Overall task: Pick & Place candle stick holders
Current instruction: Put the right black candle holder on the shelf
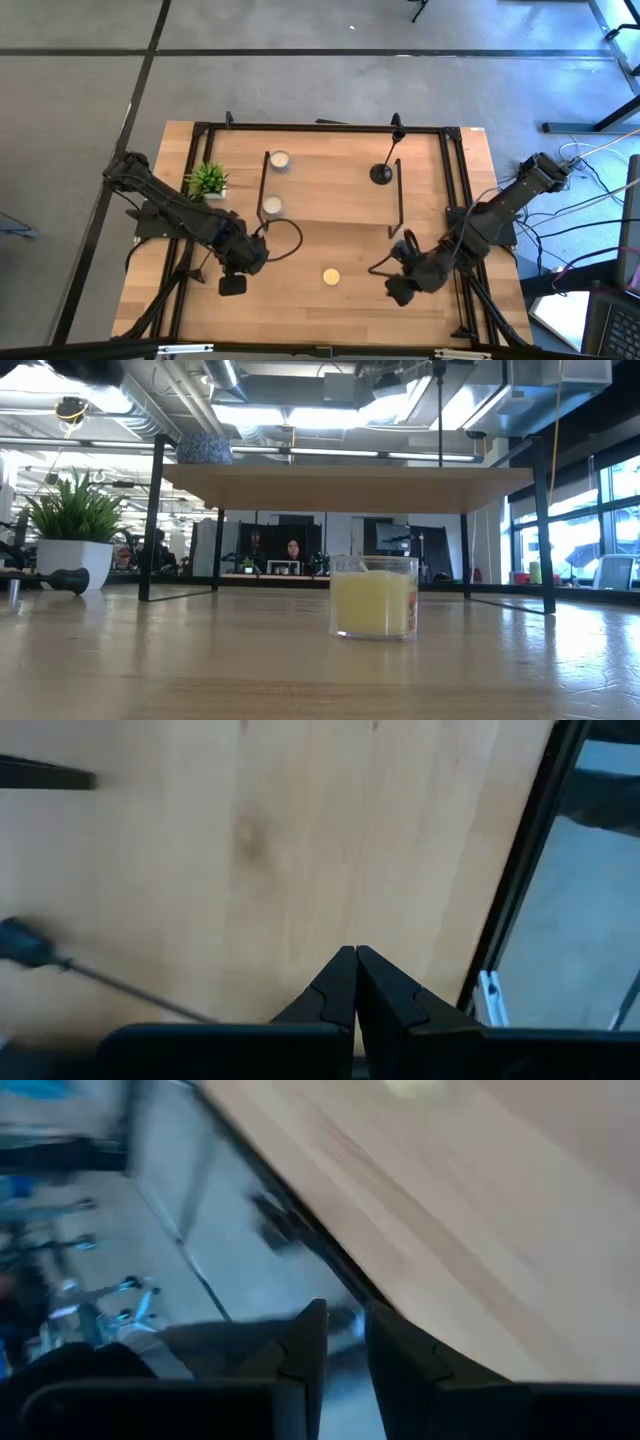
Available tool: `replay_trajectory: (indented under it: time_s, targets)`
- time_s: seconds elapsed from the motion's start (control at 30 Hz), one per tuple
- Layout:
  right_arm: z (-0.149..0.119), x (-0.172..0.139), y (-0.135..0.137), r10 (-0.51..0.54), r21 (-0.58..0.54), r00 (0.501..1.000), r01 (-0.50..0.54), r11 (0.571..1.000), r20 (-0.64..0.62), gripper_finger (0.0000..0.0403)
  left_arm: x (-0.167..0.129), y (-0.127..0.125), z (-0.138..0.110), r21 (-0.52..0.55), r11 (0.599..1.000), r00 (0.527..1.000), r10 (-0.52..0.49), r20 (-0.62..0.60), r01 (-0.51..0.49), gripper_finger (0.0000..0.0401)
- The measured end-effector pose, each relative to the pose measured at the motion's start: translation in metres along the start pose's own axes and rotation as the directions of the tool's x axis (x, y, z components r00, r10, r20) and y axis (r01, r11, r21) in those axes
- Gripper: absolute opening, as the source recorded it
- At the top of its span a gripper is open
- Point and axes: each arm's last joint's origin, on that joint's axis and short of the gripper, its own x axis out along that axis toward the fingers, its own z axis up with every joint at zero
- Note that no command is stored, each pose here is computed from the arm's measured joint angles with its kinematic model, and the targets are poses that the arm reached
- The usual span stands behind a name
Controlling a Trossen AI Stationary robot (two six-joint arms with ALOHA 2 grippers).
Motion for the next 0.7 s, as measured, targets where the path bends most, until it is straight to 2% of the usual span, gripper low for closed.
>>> replay_trajectory:
  time_s: [0.1,0.23,0.33,0.37,0.43,0.57,0.7]
  targets:
    - [-0.017,-0.002,-0.015,-0.153,0.138,0.983,0.167,0.976,-0.106,0.0077,0.016,-0.002,0.0,-0.002,1.0,1.0,-0.023,0.018,0.023,0.0002]
    - [-0.037,-0.01,-0.037,-0.361,0.246,0.906,0.41,0.878,-0.219,0.0099,0.03,-0.006,0.002,-0.003,0.997,0.995,-0.072,0.067,0.072,0.0002]
    - [-0.047,-0.015,-0.047,-0.456,0.29,0.855,0.514,0.807,-0.248,0.013,0.034,-0.009,0.004,0.003,0.995,0.99,-0.103,0.099,0.103,0.0002]
    - [-0.049,-0.016,-0.05,-0.473,0.293,0.846,0.53,0.796,-0.247,0.0142,0.034,-0.009,0.005,0.005,0.994,0.988,-0.109,0.107,0.11,0.0002]
    - [-0.052,-0.017,-0.052,-0.491,0.269,0.839,0.542,0.796,-0.236,0.0166,0.034,-0.01,0.006,0.005,0.994,0.987,-0.11,0.121,0.11,0.0001]
    - [-0.057,-0.01,-0.058,-0.542,0.152,0.817,0.572,0.806,-0.199,0.0201,0.034,-0.009,0.006,0.004,0.995,0.987,-0.101,0.129,0.101,0.0003]
    - [-0.068,0.006,-0.07,-0.612,-0.023,0.744,0.63,0.776,-0.268,0.0213,0.034,-0.01,0.006,0.003,0.996,0.986,-0.085,0.144,0.085,0.0001]
